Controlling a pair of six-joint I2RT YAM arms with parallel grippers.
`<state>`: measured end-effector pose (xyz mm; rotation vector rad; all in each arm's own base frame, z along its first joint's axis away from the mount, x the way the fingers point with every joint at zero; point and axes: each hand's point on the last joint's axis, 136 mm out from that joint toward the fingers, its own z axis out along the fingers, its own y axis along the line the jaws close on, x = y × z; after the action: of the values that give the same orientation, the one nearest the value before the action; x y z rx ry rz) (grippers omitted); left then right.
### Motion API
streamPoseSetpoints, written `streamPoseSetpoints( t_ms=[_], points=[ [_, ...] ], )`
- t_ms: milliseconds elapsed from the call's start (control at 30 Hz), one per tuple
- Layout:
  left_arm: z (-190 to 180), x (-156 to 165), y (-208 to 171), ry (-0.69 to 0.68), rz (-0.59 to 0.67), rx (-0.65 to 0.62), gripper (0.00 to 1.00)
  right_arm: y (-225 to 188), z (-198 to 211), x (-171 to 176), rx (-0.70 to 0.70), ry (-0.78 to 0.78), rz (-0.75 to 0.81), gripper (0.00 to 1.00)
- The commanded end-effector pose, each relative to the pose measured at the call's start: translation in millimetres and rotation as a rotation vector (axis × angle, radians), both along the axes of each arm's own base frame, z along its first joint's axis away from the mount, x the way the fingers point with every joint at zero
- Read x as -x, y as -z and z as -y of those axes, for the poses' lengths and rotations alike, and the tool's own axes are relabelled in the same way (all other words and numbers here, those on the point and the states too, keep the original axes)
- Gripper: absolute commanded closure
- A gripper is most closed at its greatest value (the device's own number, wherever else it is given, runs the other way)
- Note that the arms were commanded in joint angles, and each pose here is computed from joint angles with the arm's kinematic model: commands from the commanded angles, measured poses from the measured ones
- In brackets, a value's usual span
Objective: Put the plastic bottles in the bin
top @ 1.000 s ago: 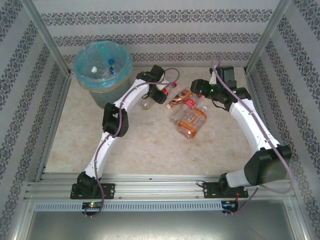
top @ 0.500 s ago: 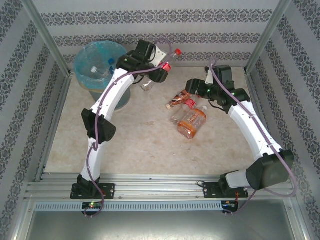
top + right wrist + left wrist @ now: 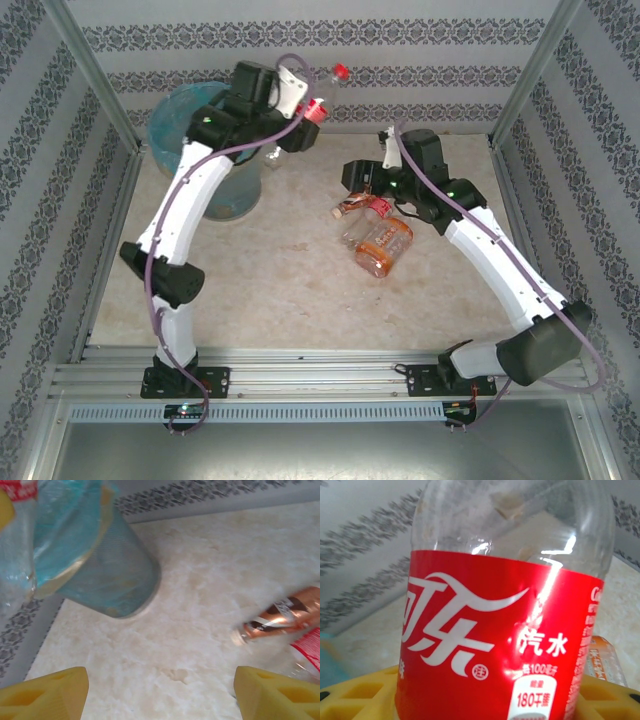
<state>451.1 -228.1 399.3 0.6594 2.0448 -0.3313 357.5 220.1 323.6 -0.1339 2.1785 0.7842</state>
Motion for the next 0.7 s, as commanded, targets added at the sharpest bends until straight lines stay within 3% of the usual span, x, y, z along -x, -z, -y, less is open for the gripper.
streamPoseSetpoints(
  t_ms=[0, 333, 533, 667],
  points=[
    [-50.9, 0.9, -26.0, -0.116, 0.084, -0.037, 0.39, -49.0, -20.7, 4.0, -0.052, -0.039, 0.143, 0.23],
    [-164.4, -7.2, -54.7, -0.36, 0.219, 0.129, 0.39, -100.1, -142.6, -0.5, -0.137, -0.291, 0.261, 0.23],
    [-209.5, -44.1, -30.0, -0.455, 0.233, 0.177, 0.4, -103.1, -215.9, -0.8, -0.225, -0.451, 0.233, 0.24],
    [-230.7, -68.3, -8.6, -0.5, 0.225, 0.216, 0.39, -99.1, -236.7, -0.6, -0.251, -0.488, 0.208, 0.24]
  ],
)
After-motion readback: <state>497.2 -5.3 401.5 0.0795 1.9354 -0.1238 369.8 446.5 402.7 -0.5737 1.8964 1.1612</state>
